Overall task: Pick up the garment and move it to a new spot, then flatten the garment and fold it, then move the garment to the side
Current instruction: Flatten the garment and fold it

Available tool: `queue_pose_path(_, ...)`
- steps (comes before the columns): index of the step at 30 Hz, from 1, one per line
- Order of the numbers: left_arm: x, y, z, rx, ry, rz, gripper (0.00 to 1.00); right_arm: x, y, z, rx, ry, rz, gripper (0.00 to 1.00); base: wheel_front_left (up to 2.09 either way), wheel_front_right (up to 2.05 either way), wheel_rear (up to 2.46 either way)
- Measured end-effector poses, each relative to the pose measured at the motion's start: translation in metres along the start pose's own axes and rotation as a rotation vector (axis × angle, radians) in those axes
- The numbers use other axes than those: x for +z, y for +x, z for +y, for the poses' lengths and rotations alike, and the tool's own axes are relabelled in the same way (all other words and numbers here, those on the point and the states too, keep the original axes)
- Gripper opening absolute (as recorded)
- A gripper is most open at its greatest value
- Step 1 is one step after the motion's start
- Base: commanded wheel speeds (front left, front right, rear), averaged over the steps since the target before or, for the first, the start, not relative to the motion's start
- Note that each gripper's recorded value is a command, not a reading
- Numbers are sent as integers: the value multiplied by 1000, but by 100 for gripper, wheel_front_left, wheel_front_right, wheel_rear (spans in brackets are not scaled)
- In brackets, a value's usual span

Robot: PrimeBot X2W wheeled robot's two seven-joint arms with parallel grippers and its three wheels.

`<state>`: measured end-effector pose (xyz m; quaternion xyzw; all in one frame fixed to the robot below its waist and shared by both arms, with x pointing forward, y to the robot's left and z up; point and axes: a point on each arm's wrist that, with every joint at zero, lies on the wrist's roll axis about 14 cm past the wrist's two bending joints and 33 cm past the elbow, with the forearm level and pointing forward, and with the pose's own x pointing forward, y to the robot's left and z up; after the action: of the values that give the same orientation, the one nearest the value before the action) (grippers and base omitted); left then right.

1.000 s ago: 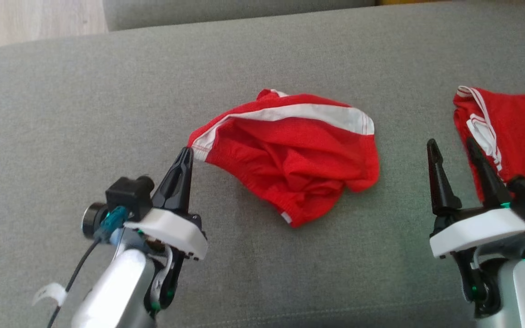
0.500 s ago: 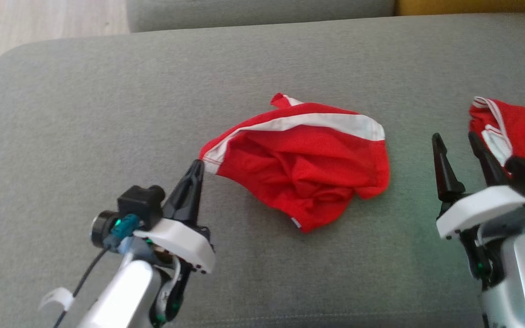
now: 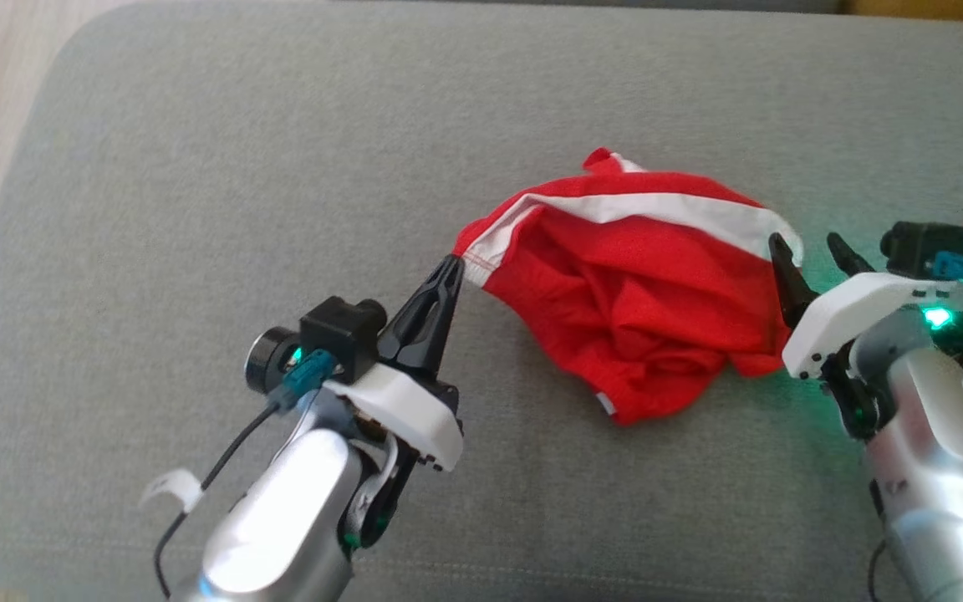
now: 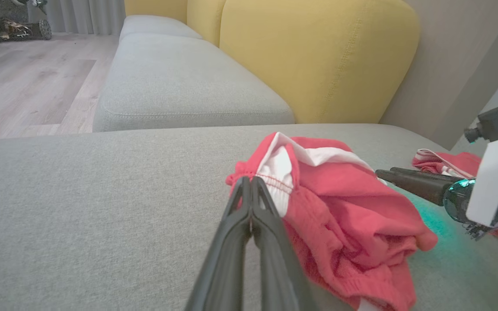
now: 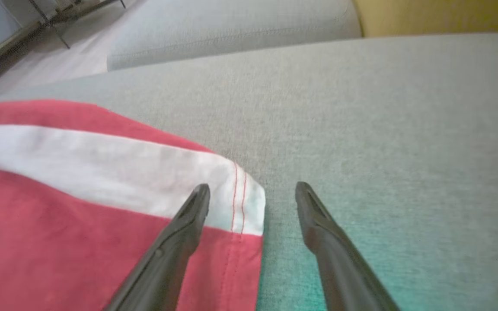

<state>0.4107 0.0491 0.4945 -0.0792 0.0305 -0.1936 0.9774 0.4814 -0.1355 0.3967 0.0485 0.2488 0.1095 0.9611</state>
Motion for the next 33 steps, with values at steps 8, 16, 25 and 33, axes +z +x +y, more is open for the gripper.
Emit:
queue_pose_path(8,-9,3,6,15,-4,9,0,-17,19,5,11,19,66,0,0,0,0)
queue_pose_path(16,4,6,14,42,9,-43,0,26,11,8,34,8,-136,0,0,0,0)
queue_pose_path(25,46,2,23,82,41,-170,0,109,-38,5,66,-28,-457,0,0,0,0)
queue_pose_path(33,106,-1,10,40,81,-348,0,170,-110,1,53,-69,-703,0,0,0,0)
